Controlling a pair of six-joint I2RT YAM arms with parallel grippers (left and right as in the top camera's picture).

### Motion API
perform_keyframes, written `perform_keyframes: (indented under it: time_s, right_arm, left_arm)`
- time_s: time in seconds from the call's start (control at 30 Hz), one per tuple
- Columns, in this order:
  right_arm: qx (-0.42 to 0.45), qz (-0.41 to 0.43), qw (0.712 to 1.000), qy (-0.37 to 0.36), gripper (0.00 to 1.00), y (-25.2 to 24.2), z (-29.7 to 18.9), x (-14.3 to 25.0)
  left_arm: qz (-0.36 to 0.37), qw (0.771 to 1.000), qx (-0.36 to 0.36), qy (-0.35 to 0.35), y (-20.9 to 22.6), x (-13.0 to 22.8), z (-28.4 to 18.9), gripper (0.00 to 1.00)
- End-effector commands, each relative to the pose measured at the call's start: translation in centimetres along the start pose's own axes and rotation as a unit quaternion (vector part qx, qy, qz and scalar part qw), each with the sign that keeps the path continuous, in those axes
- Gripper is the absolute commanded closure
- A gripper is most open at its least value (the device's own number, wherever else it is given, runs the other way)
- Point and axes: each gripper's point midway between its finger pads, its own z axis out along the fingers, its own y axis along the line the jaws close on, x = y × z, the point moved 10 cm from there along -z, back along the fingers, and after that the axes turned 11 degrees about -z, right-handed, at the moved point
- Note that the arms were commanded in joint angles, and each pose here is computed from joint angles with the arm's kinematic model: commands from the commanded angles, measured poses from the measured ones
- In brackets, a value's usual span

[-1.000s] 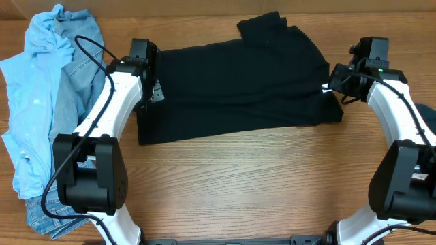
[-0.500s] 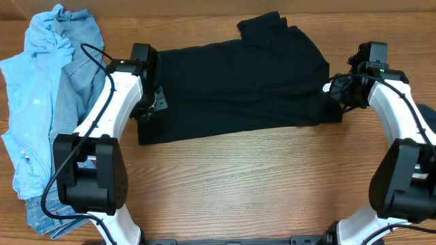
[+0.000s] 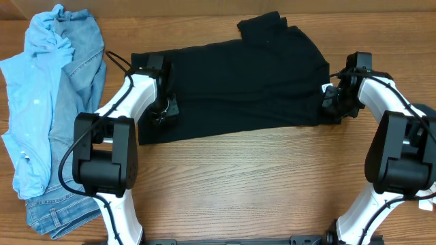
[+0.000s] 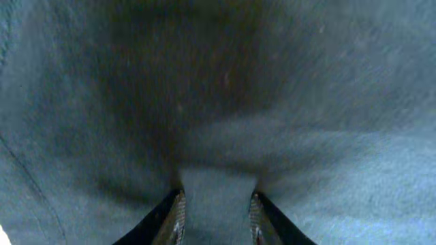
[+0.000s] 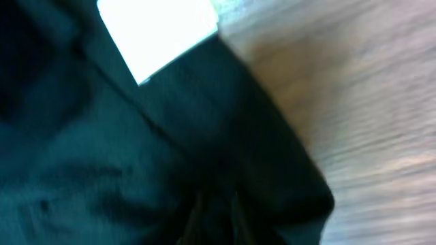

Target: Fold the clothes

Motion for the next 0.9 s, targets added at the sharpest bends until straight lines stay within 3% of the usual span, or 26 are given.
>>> perform_keyframes:
  time_s: [0.0, 0.1, 0.4, 0.53, 0.6, 0.77, 0.87]
  right_arm:
    - [0.018, 0.007, 0.996, 0.082, 0.78, -0.5, 1.7, 2.2]
    - [0.018, 0.02, 0.991, 0.131, 0.77, -1.2, 1.4, 3.6]
    - [0.048, 0.09, 0.964, 0.245, 0.73, -3.6, -0.1, 7.0]
    - [0.051, 0.091, 0.955, 0.279, 0.72, -3.6, -0.6, 7.9]
    - [0.051, 0.092, 0.951, 0.291, 0.72, -3.5, -0.8, 8.2]
    - [0.054, 0.102, 0.948, 0.298, 0.74, -3.5, -1.1, 8.4]
    - [0.043, 0.104, 0.964, 0.243, 0.74, -3.3, -2.1, 7.3]
  left_arm:
    - [0.014, 0.993, -0.066, 0.099, 1.4, 2.3, 3.6, 0.66]
    - [0.016, 0.982, -0.105, 0.157, 2.5, 3.9, 3.1, 0.66]
    - [0.023, 0.957, -0.172, 0.234, 4.2, 6.0, 1.7, 0.65]
    - [0.035, 0.948, -0.185, 0.255, 4.6, 6.5, 1.2, 0.71]
    - [0.041, 0.947, -0.201, 0.246, 4.9, 6.3, 1.1, 0.76]
    - [0.042, 0.967, -0.18, 0.176, 4.5, 5.4, -1.0, 0.76]
    - [0.036, 0.984, -0.138, 0.106, 4.4, 5.1, -4.8, 0.76]
